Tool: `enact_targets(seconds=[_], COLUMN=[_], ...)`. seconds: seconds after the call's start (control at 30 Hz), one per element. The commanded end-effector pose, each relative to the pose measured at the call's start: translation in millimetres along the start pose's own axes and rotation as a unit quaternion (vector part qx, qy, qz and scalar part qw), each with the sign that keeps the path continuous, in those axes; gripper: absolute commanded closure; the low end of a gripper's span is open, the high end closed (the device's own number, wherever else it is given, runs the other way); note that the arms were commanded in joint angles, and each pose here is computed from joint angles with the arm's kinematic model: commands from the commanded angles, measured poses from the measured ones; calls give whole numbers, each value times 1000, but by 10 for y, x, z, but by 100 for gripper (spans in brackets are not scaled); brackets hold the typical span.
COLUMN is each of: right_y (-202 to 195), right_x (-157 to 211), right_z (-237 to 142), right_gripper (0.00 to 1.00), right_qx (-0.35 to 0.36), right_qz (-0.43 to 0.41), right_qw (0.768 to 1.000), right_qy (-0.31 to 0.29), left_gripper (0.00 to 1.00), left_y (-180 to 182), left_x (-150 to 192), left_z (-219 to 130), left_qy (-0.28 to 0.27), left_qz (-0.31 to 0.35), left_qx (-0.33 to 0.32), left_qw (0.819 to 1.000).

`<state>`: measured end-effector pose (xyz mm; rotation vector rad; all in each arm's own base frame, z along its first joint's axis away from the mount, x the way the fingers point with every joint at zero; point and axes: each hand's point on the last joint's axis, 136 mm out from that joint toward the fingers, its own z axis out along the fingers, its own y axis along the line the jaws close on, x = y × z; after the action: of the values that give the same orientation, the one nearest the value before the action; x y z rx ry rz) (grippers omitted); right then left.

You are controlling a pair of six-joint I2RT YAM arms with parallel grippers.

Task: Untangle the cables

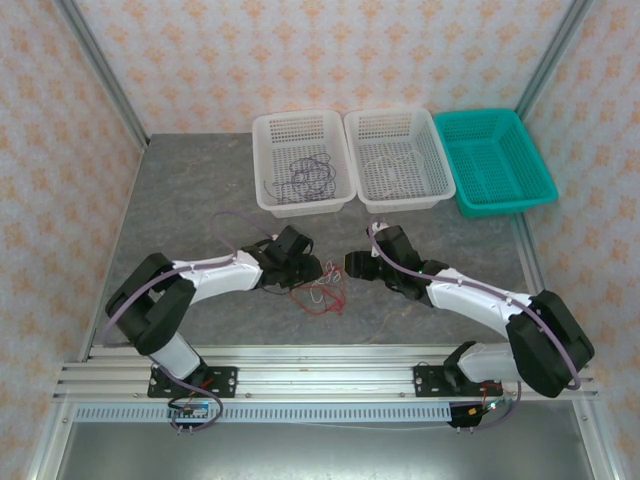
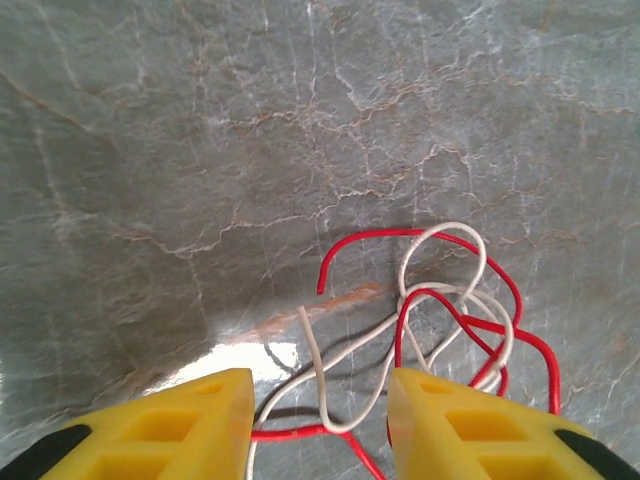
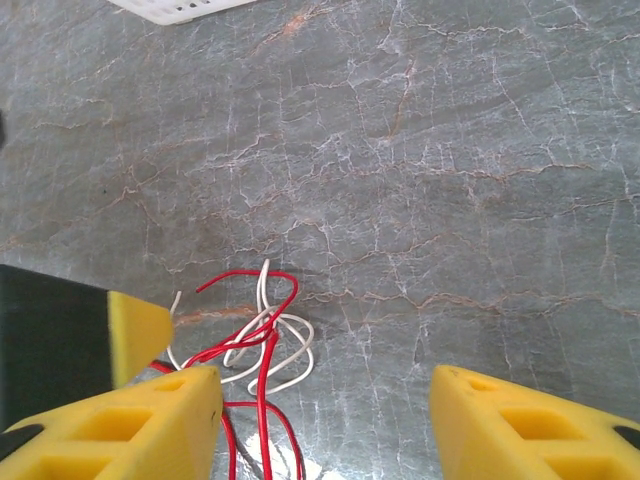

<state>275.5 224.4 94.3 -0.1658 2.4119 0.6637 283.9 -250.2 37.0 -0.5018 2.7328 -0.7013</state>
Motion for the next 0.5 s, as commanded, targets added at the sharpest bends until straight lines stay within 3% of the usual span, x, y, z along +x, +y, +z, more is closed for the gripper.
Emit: enact_targets(seconds=[0.0, 0.1, 0.2, 0.27, 0.47], right_y=[36, 18, 91, 208, 353], right_x=[-83, -79, -70, -56, -62], right_z=[-46, -71, -80, -72, 124], right_gripper=[43, 42, 42, 42, 29], right_qx=[-5, -4, -21, -46, -11], right_qz=[5, 8, 5, -11, -61], right_qw=[1000, 1000, 1000, 999, 998], right_qy=[-12, -18, -12, -3, -8], left_gripper=[60, 70, 100, 100, 100], left_y=[-170, -189, -202, -240, -499], left_x=[-53, -65, -46, -51, -176], left_z=[81, 148, 172, 131, -252], left_qy=[1, 0, 6, 3, -22], left_qz=[-21, -22, -25, -24, 41], left_qx=[27, 32, 36, 46, 72], left_qw=[999, 999, 999, 999, 996])
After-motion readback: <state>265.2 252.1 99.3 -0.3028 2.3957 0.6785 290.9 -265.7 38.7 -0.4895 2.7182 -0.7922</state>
